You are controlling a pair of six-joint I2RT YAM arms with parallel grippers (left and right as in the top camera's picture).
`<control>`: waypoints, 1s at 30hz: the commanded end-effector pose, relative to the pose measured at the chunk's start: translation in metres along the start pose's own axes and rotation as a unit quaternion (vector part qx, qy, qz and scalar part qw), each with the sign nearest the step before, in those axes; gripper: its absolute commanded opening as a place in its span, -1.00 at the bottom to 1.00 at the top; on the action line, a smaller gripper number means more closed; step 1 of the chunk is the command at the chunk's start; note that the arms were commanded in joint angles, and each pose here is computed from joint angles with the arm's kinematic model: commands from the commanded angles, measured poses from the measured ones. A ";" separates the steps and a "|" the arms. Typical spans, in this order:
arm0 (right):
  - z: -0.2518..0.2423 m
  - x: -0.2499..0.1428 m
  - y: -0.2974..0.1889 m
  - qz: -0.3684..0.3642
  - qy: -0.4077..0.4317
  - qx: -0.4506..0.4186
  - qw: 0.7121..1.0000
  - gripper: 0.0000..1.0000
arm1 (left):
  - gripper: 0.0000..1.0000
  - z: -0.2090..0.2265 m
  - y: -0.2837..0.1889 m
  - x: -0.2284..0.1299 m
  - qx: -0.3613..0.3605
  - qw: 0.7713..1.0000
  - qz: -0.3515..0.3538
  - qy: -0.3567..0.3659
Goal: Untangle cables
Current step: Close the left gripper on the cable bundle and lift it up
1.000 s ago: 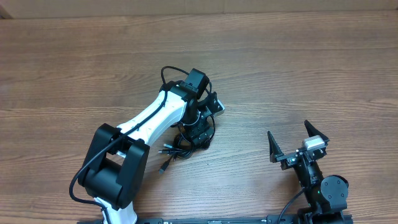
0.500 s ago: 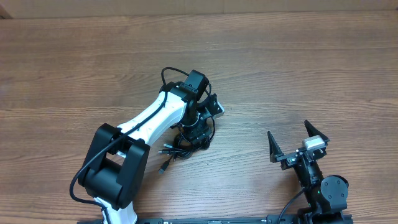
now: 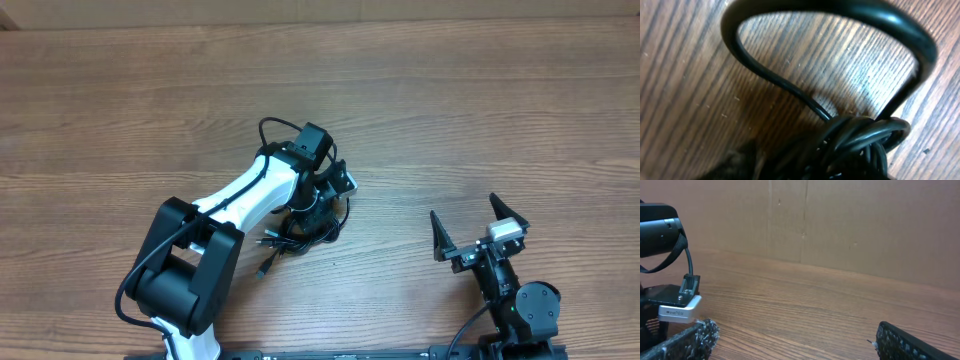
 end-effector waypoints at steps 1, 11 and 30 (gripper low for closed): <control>0.000 -0.003 0.001 0.003 -0.002 -0.003 1.000 1.00 | -0.50 0.000 0.004 0.001 0.000 1.000 0.000 0.005; 0.000 -0.003 0.001 0.003 -0.002 -0.003 1.000 1.00 | -0.92 0.023 -0.008 -0.003 0.155 0.971 0.046 -0.177; 0.000 -0.003 0.001 0.003 -0.002 -0.003 1.000 1.00 | -0.91 0.008 -0.157 -0.004 0.327 0.867 -0.163 -0.339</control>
Point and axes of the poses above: each gripper's point midway between its finger pads, its own y axis out along the fingers, its own z axis along the line the jaws close on, x = y × z, the point moved 10 cm from there along -y, back along the fingers, and after that the axes turned 3 degrees about y, right-handed, at the moved point
